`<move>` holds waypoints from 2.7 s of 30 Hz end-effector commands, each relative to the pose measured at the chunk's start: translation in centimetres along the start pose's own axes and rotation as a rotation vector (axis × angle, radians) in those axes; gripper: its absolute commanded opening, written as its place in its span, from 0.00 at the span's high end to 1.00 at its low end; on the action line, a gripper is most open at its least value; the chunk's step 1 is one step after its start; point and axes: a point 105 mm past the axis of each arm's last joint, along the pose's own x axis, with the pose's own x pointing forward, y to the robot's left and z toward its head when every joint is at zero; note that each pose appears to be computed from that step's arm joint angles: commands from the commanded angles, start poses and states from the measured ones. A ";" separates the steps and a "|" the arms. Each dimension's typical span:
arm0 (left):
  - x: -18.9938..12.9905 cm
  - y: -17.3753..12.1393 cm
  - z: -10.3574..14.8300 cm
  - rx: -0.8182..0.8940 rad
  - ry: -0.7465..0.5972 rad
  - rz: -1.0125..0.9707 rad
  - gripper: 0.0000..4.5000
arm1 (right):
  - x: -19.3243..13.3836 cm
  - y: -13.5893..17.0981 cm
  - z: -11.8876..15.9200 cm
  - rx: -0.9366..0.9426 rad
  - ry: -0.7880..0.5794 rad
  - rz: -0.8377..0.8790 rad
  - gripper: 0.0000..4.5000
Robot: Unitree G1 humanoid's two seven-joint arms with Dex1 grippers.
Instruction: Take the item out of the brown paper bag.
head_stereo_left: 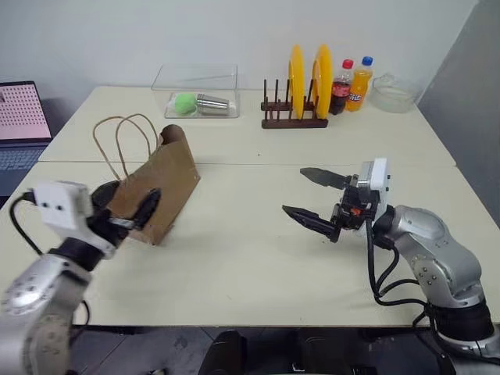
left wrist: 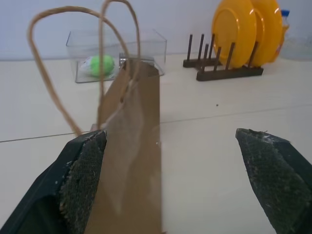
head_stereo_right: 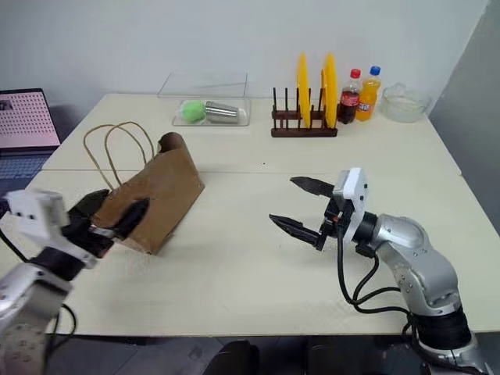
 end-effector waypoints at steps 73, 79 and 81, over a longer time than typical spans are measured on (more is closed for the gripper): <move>19.9 -9.1 12.1 0.442 -0.108 -0.800 0.98 | -4.5 2.2 0.5 -0.086 0.170 -0.326 0.00; 20.8 -12.5 12.7 0.470 -0.162 -0.847 0.98 | -5.3 2.9 -0.2 -0.092 0.188 -0.432 0.00; 21.0 -13.0 12.7 0.483 -0.164 -0.849 0.98 | -5.4 3.1 -0.1 -0.095 0.185 -0.451 0.00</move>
